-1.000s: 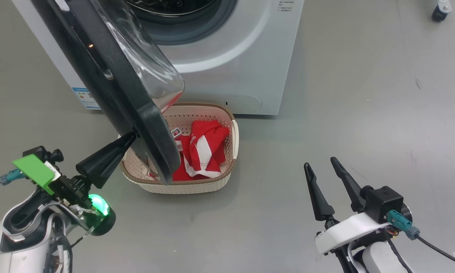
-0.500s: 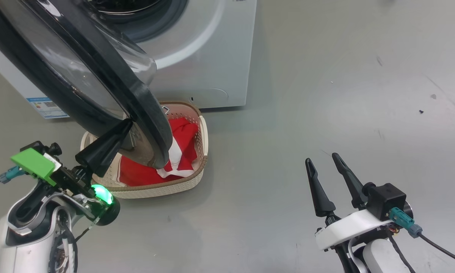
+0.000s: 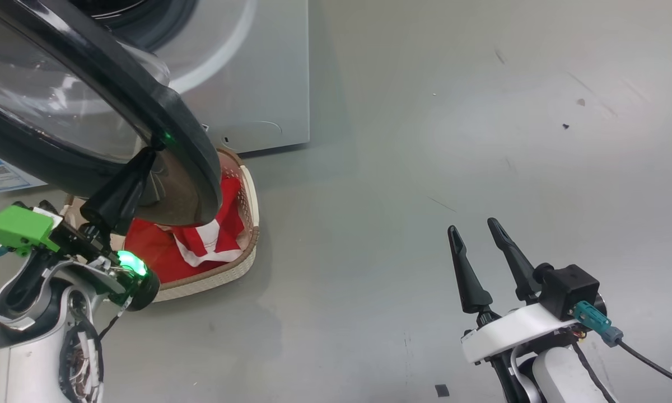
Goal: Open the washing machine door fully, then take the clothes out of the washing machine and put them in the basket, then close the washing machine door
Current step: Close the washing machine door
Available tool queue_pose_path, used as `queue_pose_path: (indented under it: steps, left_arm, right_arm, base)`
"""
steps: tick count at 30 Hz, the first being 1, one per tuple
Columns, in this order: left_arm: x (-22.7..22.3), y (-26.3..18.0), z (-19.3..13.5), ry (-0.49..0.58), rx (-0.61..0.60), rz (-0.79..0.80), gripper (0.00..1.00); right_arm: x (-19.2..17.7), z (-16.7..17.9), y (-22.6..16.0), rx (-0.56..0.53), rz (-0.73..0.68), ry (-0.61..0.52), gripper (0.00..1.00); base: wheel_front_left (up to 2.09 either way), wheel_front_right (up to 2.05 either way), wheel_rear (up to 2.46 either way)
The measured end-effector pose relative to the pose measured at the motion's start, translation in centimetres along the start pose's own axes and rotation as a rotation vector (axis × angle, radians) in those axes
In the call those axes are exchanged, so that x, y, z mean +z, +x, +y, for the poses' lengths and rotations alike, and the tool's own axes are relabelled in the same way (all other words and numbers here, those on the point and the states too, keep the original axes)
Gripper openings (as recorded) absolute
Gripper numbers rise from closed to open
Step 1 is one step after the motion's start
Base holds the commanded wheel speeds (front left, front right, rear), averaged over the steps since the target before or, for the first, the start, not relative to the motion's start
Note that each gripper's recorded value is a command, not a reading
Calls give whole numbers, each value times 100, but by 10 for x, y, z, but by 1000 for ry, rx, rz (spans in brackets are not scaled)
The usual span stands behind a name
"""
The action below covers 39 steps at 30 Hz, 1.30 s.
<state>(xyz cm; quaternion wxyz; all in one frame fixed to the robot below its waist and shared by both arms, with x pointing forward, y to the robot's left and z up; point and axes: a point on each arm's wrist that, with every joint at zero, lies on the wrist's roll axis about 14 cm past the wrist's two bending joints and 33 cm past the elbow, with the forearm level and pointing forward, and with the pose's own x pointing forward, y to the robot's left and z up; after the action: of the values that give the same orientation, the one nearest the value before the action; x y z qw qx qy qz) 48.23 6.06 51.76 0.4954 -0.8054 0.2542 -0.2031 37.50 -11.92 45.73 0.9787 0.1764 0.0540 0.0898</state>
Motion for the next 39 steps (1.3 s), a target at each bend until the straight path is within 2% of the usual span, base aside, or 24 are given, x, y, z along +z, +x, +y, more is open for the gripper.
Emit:
queue_pose_path:
  steps: [24,39]
  left_arm:
    - [14,85,13,-66,-12,-89,0]
    - [8,82,25,-30,14,-74,0]
  right_arm:
    - [8,-50,-13,-182,-26,5,100]
    - [11,-50,-3,-170,-40,12,100]
  base:
    - [0,0,0]
    - [0,0,0]
